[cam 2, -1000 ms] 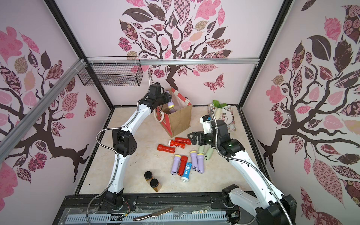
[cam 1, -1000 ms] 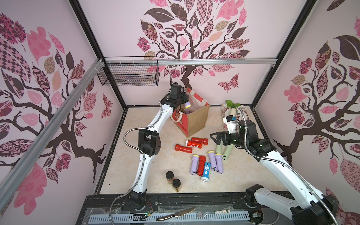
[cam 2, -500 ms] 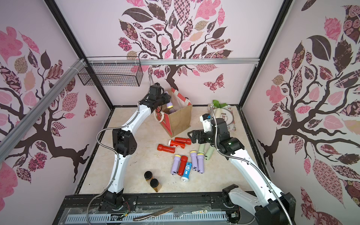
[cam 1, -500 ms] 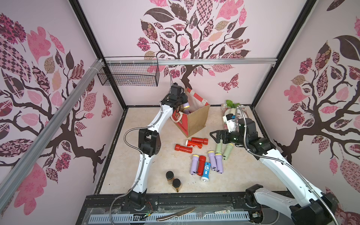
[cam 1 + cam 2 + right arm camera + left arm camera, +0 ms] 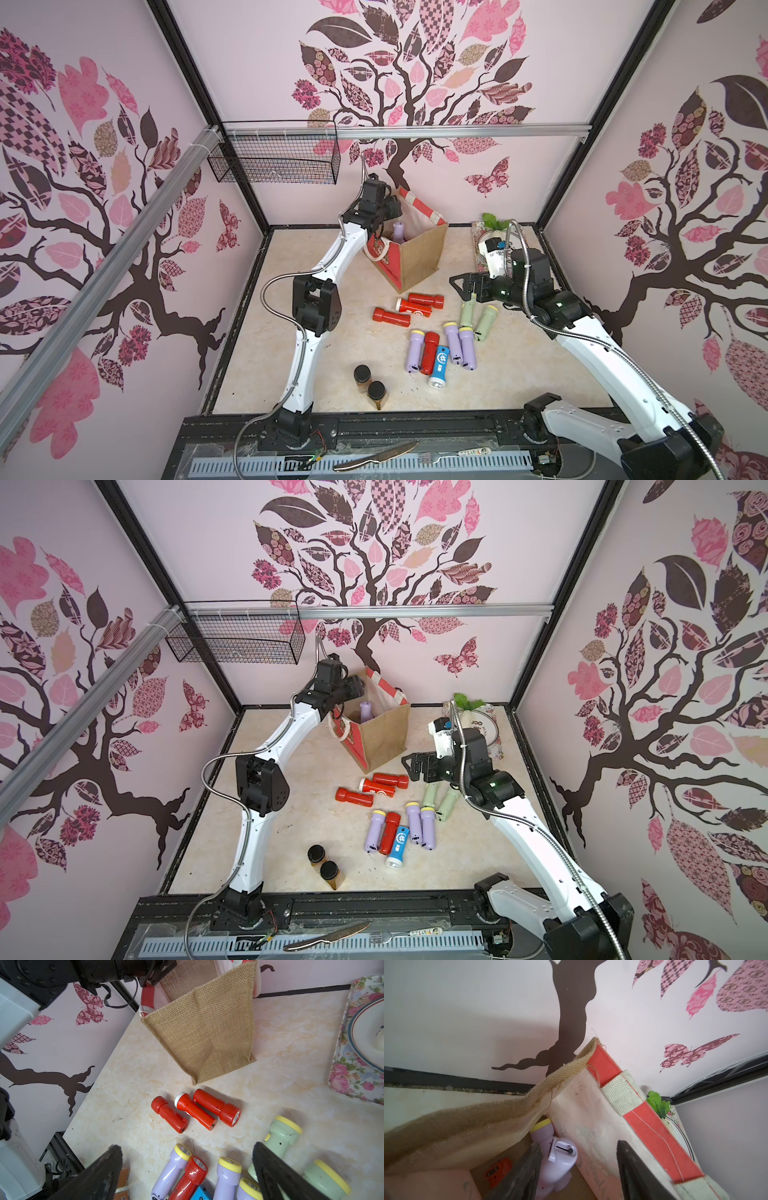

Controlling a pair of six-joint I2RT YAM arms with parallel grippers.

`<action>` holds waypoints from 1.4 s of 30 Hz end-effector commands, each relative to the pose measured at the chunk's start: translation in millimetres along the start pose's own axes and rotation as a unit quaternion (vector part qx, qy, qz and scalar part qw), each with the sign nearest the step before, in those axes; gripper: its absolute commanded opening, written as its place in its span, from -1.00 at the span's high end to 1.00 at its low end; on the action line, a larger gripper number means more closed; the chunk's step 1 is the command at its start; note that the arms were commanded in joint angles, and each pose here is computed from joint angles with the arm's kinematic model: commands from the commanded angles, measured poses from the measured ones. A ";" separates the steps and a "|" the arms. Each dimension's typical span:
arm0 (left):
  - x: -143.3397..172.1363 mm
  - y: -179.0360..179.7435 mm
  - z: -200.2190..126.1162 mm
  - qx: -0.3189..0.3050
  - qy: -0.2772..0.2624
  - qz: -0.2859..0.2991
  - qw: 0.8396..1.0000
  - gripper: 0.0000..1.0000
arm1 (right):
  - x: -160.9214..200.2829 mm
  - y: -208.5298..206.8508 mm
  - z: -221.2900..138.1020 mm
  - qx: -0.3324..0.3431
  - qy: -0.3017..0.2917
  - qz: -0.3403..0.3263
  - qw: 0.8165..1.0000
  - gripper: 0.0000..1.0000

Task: Put the flashlights into the tote bags
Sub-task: Place the flashlight in the canvas bag, then pick up the flashlight from the center of the board.

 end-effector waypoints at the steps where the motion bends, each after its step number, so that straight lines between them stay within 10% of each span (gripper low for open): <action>1: -31.6 -8.5 -31.7 0.007 -0.049 0.009 0.999 -0.30 | -12.7 5.3 -4.9 0.010 -0.014 -0.003 1.000 -1.00; 18: -55.8 -61.3 -139.6 0.112 -0.056 0.033 0.992 -0.67 | -31.4 -6.0 8.4 0.121 0.003 0.044 0.992 -0.99; 42: 53.7 -32.3 -249.0 0.093 0.083 0.054 0.991 -0.96 | 1.5 -47.2 7.4 0.217 0.077 0.124 0.965 -1.00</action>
Point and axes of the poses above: each gripper's point midway between its finger pads, its own z axis out along the fingers, its own y axis along the line the jaws close on, x = y × z, the point moved 8 cm from there along -z, back along the fingers, and after that the axes turned 15 degrees about z, right-handed, at the moved point
